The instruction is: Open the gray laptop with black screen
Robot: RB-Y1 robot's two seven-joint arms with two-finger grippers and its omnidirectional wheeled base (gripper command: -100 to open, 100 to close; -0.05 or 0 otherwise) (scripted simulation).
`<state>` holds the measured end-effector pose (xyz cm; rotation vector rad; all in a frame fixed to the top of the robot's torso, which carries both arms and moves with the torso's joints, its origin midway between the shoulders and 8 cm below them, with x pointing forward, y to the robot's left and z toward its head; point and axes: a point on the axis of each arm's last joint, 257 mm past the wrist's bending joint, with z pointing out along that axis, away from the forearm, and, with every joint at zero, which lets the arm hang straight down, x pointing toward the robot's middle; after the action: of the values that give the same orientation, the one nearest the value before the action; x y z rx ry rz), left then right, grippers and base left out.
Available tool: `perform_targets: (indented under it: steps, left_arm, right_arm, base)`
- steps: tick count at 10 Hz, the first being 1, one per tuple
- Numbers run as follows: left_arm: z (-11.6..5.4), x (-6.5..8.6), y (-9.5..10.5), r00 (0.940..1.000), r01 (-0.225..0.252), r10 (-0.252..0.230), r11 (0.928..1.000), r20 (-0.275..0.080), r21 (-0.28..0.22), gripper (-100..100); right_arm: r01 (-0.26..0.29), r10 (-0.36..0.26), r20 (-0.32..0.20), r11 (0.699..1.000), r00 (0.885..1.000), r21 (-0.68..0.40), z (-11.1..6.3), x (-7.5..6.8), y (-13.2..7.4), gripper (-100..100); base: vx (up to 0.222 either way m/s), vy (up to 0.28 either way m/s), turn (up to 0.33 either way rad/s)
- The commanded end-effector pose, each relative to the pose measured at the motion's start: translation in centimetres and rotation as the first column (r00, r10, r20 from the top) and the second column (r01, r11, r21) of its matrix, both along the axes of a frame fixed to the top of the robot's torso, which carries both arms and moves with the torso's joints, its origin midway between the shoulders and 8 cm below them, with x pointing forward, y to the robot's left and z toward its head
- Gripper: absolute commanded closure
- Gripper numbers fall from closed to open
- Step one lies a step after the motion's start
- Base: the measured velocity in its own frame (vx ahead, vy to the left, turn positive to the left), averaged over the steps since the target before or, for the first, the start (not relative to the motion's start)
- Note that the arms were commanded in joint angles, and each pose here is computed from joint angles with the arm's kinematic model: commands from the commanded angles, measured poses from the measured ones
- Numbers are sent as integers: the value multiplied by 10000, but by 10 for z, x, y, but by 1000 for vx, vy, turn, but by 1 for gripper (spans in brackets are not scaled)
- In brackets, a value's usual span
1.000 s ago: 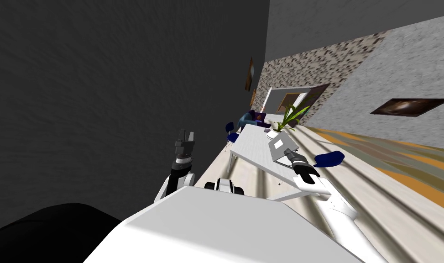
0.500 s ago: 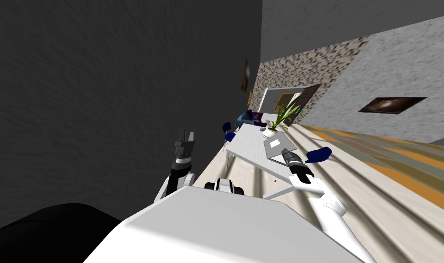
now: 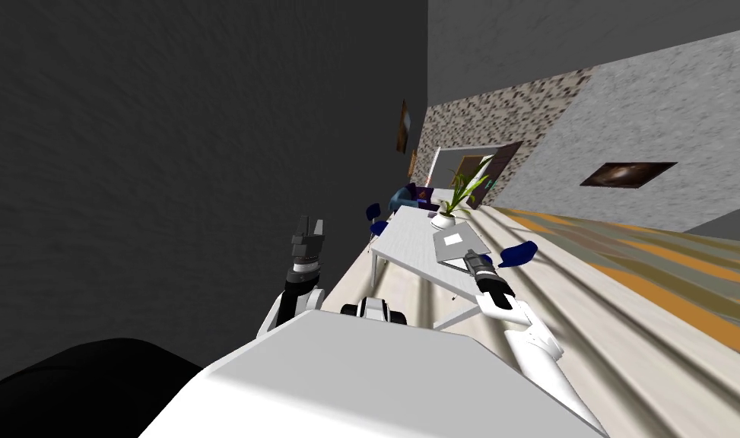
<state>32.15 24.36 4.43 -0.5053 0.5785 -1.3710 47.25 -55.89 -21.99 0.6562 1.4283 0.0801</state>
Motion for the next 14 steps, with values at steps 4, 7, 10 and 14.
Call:
perform_targets:
  steps: [4, 7, 10, 14]
  left_arm:
    - [0, 0, 0, 10000, 0, 0, 10000, 0, 0, 0]
    - [0, 0, 0, 10000, 0, 0, 10000, 0, 0, 0]
    - [0, 0, 0, 10000, 0, 0, 10000, 0, 0, 0]
    - [0, 0, 0, 10000, 1, -1, 10000, 1, -2, 0]
  right_arm:
    - [-267, 179, 499, 9829, 9986, 1821, -44, -1, 31, 100]
    - [-469, 220, 955, 9624, 9952, 2676, -60, -4, 44, 100]
    - [-546, 253, 1134, 9631, 9932, 2634, -38, -3, 28, -100]
    - [-603, 317, 1133, 9641, 9931, 2587, -14, 2, 14, -100]
  base:
    - [6, -57, -44]
    - [13, -59, -62]
    - [26, -21, -48]
    - [-10, 65, -17]
